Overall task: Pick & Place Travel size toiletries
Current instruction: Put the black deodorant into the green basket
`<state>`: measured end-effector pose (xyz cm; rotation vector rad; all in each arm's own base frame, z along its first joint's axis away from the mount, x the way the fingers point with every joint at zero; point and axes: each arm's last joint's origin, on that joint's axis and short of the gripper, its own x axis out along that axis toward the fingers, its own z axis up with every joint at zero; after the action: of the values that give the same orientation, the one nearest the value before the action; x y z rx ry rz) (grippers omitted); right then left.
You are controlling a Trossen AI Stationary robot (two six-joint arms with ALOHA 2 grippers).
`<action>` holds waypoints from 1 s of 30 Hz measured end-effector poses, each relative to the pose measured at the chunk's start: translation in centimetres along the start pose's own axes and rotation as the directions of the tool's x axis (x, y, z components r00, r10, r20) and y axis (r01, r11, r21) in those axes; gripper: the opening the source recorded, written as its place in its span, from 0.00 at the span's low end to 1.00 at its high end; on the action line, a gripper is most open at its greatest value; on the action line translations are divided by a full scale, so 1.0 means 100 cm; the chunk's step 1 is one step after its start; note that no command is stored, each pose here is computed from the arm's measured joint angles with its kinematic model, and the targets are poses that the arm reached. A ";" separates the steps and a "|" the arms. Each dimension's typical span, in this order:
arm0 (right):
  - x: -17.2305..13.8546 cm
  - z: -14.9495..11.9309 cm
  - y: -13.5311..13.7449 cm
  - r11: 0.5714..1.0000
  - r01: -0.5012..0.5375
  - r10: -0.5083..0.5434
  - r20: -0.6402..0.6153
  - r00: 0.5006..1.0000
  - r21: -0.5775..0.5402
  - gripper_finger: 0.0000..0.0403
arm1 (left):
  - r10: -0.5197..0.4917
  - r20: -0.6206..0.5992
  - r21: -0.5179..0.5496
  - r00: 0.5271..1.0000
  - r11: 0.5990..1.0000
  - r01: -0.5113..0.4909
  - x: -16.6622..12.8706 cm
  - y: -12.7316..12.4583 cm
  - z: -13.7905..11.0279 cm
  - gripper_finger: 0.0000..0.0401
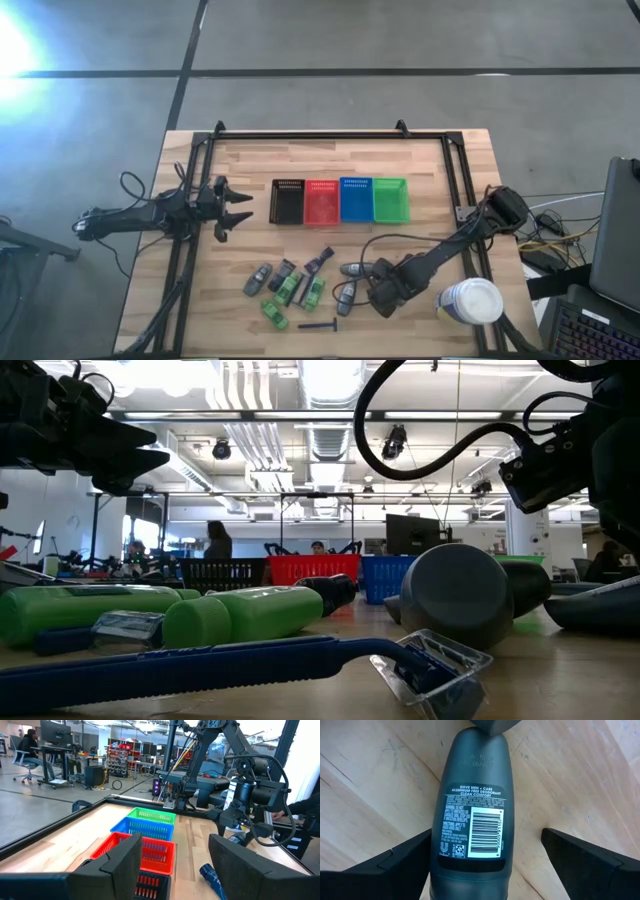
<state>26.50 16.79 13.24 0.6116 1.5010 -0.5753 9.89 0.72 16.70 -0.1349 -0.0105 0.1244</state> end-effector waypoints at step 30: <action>-0.006 0.000 0.007 0.995 -0.013 0.014 0.006 1.000 -0.101 0.70 | 0.003 0.000 0.000 1.000 1.000 -0.003 0.000 0.000 0.000 0.58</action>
<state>26.98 17.24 13.88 0.5403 1.5088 -0.4877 9.89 0.73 16.70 -0.1347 -0.0107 0.1278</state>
